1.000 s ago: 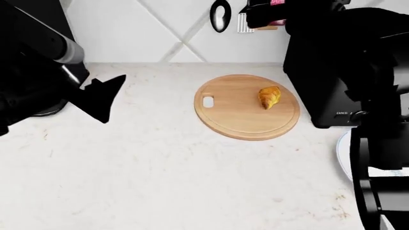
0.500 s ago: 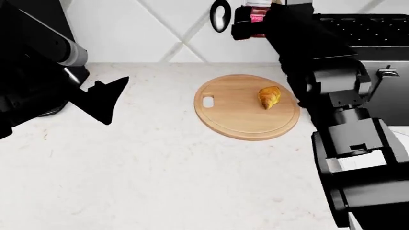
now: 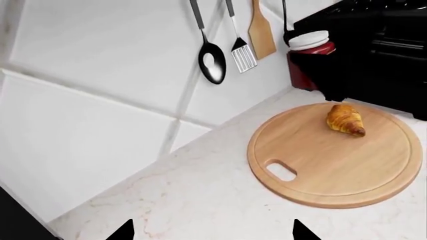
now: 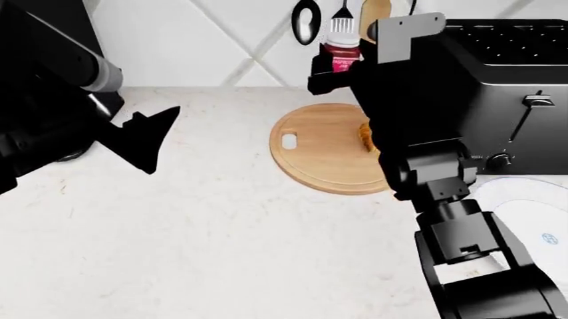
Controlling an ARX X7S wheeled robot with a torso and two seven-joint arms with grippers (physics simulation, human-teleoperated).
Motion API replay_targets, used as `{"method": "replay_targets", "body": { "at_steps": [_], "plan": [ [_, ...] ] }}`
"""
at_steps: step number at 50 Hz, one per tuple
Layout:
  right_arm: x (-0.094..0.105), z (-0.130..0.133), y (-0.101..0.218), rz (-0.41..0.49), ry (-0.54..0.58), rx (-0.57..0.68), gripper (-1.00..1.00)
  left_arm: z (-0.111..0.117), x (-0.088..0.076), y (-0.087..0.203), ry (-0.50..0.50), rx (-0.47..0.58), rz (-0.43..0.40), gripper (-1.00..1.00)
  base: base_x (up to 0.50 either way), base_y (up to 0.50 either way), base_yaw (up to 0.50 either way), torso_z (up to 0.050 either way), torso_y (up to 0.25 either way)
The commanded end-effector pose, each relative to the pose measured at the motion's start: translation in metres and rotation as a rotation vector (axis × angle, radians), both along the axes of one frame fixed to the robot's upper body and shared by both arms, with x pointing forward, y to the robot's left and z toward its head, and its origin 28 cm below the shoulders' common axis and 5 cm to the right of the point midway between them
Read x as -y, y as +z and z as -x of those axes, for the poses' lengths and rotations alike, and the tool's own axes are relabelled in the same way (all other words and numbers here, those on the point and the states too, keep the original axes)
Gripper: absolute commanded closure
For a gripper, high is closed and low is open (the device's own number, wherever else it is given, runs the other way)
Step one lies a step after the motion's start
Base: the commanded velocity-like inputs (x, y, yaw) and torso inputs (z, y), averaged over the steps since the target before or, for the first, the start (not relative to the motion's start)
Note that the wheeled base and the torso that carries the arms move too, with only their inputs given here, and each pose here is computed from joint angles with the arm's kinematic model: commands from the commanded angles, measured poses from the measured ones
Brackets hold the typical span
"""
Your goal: From the different types of pastries on the counter, select a croissant and place it on the cutting board. Then retrieve a jar of jam from the cabinet and place it alongside the croissant on the cutting board.
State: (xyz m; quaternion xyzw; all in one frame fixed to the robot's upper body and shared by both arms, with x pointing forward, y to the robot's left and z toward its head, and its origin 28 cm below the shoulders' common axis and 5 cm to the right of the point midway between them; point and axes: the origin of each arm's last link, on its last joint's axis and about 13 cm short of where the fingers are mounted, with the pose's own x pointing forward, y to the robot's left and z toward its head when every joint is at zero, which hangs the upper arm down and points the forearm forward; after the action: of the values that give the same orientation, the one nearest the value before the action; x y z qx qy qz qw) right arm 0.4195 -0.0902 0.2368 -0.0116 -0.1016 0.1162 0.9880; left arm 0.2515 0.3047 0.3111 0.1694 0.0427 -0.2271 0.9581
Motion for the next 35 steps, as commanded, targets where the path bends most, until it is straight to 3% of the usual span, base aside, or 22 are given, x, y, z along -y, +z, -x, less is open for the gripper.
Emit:
{"method": "replay_targets", "body": {
  "at_steps": [1, 28, 35],
  "plan": [
    [-0.002, 0.009, -0.014, 0.025, 0.011, -0.009, 1.00, 0.001, 0.001, 0.004, 0.000, 0.006, -0.002, -1.00, 0.00, 0.00, 0.00, 0.000, 0.000],
    [-0.001, 0.020, -0.054, 0.021, 0.048, -0.077, 1.00, -0.001, 0.003, 0.001, -0.003, 0.007, 0.001, -1.00, 0.00, 0.00, 0.00, 0.000, 0.001],
    [-0.002, 0.021, -0.058, 0.017, 0.054, -0.082, 1.00, 0.003, 0.004, 0.002, -0.071, 0.070, 0.006, -1.00, 0.00, 0.00, 0.00, 0.001, 0.001]
  ]
}}
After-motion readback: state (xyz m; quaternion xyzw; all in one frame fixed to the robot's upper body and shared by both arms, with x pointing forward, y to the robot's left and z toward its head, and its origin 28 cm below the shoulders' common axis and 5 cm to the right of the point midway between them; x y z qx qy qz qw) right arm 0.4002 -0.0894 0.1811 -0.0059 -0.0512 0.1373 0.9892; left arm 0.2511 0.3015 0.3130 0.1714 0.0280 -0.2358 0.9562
